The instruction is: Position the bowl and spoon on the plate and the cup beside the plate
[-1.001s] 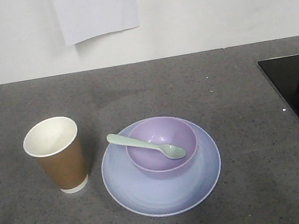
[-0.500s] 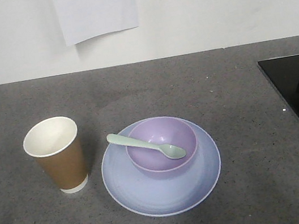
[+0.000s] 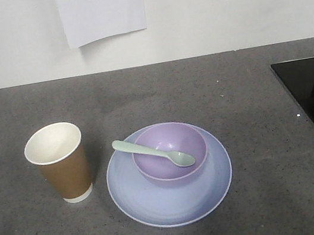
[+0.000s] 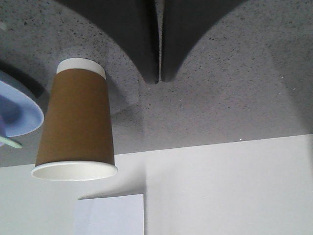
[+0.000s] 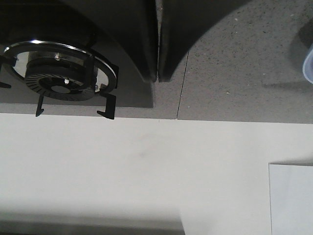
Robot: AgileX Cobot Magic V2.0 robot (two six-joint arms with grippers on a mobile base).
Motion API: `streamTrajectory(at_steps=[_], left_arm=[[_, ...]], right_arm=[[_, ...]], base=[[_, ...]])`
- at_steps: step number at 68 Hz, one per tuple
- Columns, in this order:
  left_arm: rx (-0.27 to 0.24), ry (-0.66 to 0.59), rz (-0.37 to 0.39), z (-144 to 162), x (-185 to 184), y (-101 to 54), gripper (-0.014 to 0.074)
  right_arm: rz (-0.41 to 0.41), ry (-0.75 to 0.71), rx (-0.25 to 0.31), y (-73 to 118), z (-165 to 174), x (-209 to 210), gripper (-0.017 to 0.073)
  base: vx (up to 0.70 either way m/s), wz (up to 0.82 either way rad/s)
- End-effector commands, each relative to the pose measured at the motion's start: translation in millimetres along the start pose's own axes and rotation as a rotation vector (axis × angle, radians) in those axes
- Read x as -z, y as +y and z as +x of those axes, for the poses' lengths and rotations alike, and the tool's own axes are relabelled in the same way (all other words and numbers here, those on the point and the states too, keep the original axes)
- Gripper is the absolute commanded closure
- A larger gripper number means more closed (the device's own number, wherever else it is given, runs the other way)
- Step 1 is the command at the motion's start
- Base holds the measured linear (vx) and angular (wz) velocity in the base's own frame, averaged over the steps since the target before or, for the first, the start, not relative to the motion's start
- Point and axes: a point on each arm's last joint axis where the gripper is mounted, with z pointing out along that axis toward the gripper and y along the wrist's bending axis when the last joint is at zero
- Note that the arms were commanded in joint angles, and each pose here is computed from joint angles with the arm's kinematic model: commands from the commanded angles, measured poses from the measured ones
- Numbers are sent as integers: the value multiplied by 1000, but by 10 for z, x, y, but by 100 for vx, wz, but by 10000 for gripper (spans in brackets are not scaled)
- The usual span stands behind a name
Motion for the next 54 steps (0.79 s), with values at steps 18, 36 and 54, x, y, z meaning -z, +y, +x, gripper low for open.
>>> streamTrajectory(at_steps=[18, 36, 54], left_arm=[[19, -64, -5, 23, -2, 7, 599], [18, -64, -5, 23, -2, 7, 599], [18, -64, -5, 23, -2, 7, 599]], right_arm=[[26, -72, 8, -16, -26, 8, 564], [25, -69, 8, -15, -24, 8, 564], [25, -69, 8, -15, -24, 8, 564]], base=[[0, 0], [0, 0], [0, 0]])
